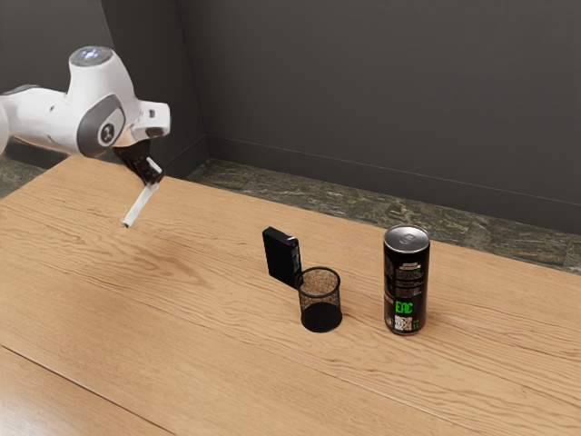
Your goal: Put the marker into the pen holder.
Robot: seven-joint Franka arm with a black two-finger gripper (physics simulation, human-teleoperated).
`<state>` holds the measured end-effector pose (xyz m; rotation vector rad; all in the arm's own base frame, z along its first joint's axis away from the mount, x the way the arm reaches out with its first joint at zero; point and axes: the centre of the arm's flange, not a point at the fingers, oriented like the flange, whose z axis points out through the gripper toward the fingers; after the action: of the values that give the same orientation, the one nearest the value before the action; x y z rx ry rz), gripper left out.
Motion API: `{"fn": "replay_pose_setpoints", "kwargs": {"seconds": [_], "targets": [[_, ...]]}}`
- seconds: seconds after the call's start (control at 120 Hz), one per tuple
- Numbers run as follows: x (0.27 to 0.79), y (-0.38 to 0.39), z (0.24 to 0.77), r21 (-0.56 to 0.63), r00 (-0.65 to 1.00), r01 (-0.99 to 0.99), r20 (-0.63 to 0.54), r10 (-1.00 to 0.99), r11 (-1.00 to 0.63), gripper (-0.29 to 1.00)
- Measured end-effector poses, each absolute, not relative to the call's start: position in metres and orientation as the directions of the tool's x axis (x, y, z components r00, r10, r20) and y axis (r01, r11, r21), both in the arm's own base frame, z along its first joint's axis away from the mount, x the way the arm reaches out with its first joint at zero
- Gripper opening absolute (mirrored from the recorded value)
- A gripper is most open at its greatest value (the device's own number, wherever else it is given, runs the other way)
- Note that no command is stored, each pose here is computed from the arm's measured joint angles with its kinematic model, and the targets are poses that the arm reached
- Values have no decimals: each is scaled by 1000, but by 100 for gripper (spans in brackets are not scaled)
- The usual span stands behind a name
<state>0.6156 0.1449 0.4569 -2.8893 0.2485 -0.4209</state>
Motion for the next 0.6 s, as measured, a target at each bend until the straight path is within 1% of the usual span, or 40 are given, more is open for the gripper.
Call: {"fn": "replay_pose_setpoints", "kwargs": {"seconds": [0.183,0.325,0.408,0.467,0.6], "targets": [[560,63,489,-287,858,-205,406,-313,-936,-8],[546,11,517,-324,768,-232,517,-377,-917,-8],[539,-31,524,-325,721,-273,555,-416,-906,-8],[525,-58,527,-326,698,-292,570,-434,-899,-8],[499,-107,523,-305,679,-314,589,-437,-899,-9]]}}
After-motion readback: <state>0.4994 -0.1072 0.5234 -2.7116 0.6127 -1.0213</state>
